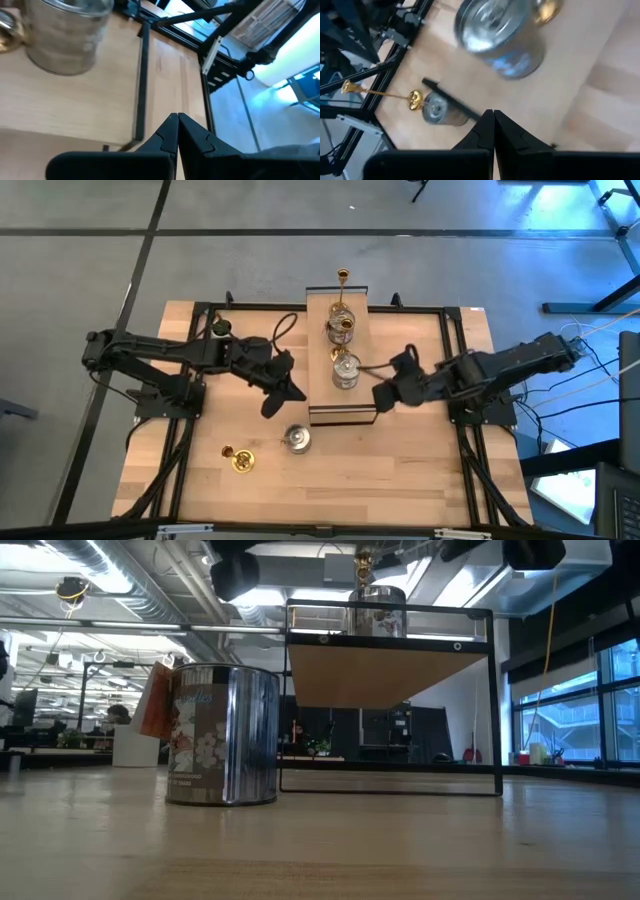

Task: Pick & Place candle stick holders
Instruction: Put the silver scented candle on the shelf

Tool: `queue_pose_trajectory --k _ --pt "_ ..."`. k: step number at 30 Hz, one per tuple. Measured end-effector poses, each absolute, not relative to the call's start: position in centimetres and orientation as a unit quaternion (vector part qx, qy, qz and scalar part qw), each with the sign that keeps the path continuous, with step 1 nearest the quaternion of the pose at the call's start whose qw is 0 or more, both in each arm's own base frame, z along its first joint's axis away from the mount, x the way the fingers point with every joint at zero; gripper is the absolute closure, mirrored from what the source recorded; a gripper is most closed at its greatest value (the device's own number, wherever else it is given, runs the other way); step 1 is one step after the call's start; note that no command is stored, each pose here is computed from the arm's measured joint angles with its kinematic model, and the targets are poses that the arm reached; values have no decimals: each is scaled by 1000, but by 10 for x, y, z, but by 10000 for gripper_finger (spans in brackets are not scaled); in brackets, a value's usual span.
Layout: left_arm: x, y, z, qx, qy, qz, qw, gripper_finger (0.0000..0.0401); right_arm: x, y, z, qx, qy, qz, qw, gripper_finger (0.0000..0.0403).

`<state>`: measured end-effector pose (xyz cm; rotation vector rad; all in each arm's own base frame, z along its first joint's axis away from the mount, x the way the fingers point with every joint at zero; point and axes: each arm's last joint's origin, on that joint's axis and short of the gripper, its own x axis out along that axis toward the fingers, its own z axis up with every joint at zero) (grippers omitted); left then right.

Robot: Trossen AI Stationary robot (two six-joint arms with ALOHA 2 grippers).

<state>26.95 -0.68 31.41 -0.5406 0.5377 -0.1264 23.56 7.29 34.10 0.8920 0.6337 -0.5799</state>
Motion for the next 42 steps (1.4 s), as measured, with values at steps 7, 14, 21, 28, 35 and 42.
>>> queue_pose_trajectory --k 7,14,21,28,35,42 --pt "262 -25 317 -253 279 -98 921 400 253 100 336 439 280 -220 825 401" --pt "254 -37 318 -232 292 -120 920 400 254 125 346 452 252 -139 844 401" --pt "254 -38 320 -225 280 -111 927 400 256 136 356 453 217 -86 860 401" --pt "255 -38 322 -225 268 -112 930 400 259 137 362 449 192 -70 870 401" --pt "255 -38 323 -225 263 -109 932 400 260 137 364 445 176 -70 875 401" --pt "255 -38 323 -225 264 -109 932 400 261 136 364 442 174 -72 877 400"
